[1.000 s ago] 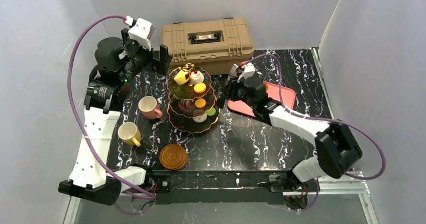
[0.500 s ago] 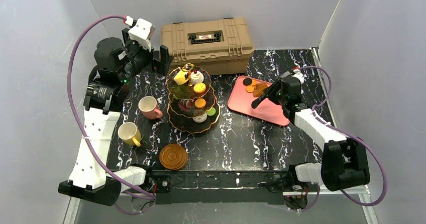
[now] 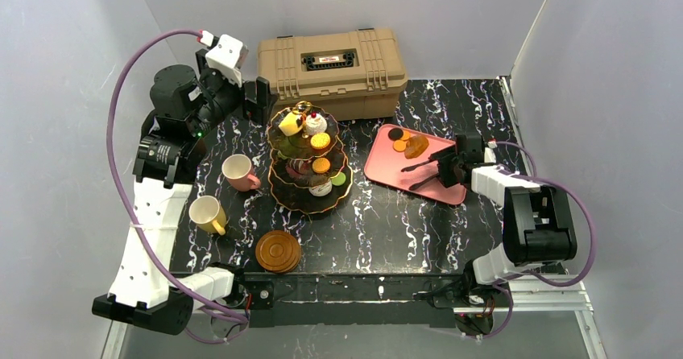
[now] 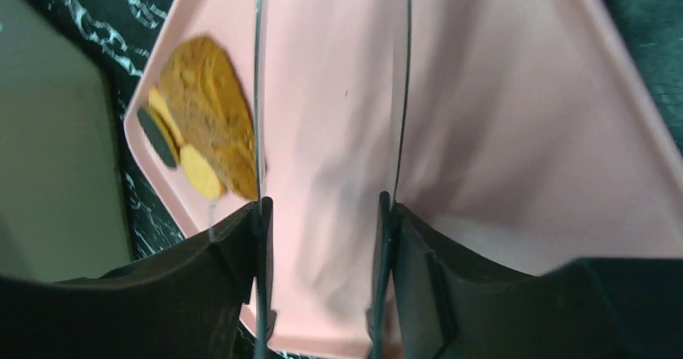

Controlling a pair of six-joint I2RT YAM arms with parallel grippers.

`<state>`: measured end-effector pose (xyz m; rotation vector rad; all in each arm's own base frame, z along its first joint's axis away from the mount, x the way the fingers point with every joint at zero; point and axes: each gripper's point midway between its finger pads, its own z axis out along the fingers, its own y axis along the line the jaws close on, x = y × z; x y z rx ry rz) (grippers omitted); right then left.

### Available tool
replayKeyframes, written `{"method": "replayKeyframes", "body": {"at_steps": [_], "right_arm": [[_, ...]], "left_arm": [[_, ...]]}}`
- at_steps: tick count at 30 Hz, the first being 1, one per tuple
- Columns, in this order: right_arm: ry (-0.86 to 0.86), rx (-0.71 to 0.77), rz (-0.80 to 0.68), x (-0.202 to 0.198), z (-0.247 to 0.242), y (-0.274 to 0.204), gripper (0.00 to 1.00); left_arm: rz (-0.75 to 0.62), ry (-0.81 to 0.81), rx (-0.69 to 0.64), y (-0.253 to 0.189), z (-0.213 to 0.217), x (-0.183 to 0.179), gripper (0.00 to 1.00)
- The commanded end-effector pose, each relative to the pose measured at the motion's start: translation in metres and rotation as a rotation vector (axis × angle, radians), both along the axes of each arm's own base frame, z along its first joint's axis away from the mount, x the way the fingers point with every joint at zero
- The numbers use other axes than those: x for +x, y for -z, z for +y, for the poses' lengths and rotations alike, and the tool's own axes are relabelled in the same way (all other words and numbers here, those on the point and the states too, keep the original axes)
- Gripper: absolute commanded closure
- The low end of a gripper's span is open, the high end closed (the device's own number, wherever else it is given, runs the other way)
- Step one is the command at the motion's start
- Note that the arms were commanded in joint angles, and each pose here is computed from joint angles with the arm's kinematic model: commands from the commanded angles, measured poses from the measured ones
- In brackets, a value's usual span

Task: Serve the afternoon tea
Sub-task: Place the clamp on the tray, then adjust the desert table at the center of the board.

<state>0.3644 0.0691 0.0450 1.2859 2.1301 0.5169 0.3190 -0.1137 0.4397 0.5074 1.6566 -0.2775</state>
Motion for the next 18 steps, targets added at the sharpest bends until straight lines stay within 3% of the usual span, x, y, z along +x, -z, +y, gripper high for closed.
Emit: {"method": "replayKeyframes", "body": {"at_steps": [1,5,13,18], "right_arm": [[0.145,0.077,0.024,0.009,-0.009,0.004,0.29],[0.17,0.063,0.061,0.007,-0.014,0.009,0.14],[0.124,-0.002,0.027,0.015,-0.018,-0.02,0.07],[0.07,-0.105,-0.09,0.018,-0.027,-0.074,0.04]], "left_arm": [[-0.006,0.035,-0.002,0.0,-0.002,-0.012,0.01],[-0.007,0.029,-0.001,0.0,-0.001,-0.012,0.01],[-0.016,0.016,0.007,0.001,0.001,-0.011,0.01],[-0.014,0.017,0.007,0.002,0.001,-0.011,0.01]]}}
